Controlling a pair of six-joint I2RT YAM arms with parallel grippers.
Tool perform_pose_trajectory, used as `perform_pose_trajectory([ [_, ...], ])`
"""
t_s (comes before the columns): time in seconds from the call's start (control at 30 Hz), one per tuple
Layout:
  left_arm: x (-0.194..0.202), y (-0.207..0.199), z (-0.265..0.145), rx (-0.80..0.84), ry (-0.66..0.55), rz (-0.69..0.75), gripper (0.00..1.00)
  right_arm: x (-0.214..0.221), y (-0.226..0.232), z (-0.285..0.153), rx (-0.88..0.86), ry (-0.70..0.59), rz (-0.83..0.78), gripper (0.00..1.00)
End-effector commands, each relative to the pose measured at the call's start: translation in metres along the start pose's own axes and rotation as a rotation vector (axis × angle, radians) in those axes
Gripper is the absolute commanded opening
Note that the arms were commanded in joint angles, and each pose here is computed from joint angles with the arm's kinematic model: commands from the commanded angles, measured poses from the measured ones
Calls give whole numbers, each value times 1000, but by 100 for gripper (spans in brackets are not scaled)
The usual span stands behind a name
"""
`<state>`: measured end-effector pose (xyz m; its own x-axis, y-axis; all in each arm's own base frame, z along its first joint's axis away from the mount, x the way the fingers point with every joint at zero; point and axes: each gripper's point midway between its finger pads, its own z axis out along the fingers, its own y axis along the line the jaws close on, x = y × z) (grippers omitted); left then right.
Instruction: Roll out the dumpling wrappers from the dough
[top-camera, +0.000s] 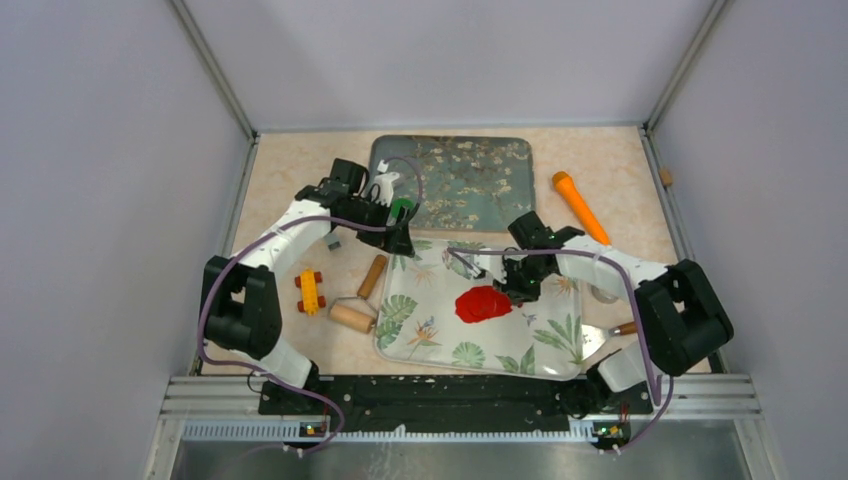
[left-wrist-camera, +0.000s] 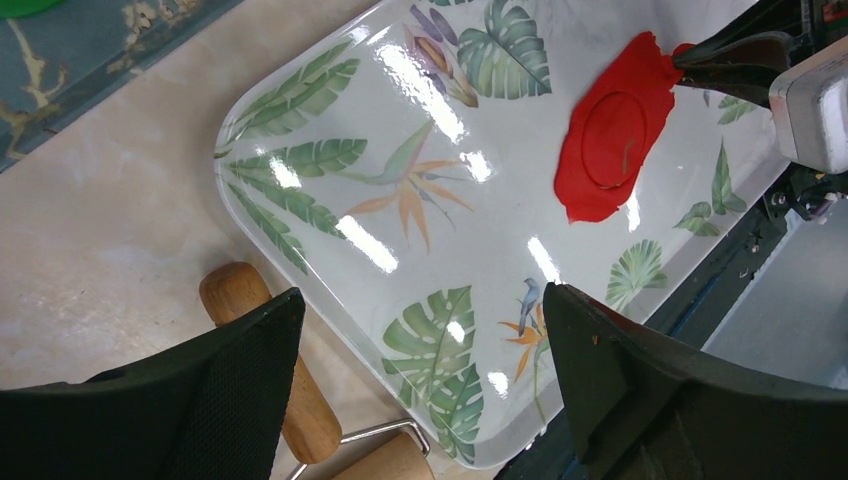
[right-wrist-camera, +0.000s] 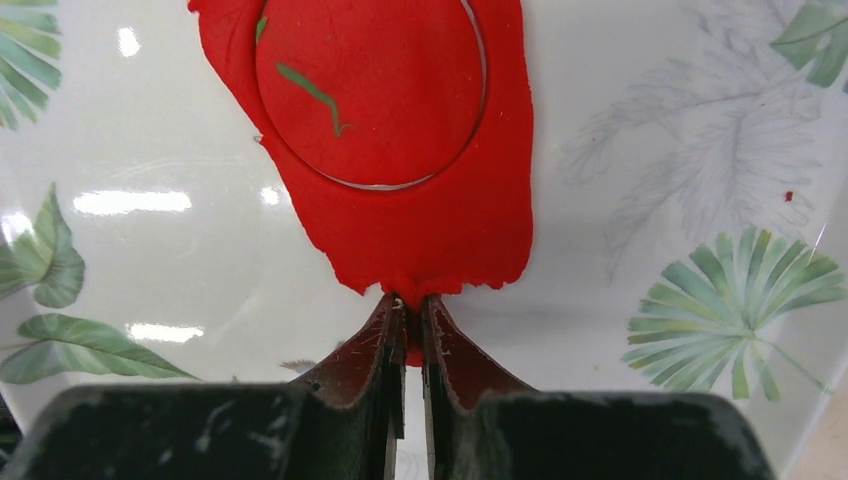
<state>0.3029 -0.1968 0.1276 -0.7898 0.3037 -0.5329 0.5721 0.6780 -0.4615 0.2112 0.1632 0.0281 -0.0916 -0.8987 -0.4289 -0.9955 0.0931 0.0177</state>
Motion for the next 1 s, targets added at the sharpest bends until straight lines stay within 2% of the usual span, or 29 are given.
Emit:
perform_pose_trajectory([
  [0.0, -3, -7, -3, 39, -25, 6, 92, -41, 5, -14, -62, -97, 15, 9],
  [0.27, -3, -7, -3, 43, -14, 0, 91, -88, 25, -23, -122, -172, -33, 9],
  [0.57, 5, -17, 0, 109, -7, -35, 92, -140, 18, -43, -129, -289, -46, 9],
  [0.97, 6, -2, -16, 42, -24, -81, 91, -192, 25, -38, -130, -330, -215, 10],
])
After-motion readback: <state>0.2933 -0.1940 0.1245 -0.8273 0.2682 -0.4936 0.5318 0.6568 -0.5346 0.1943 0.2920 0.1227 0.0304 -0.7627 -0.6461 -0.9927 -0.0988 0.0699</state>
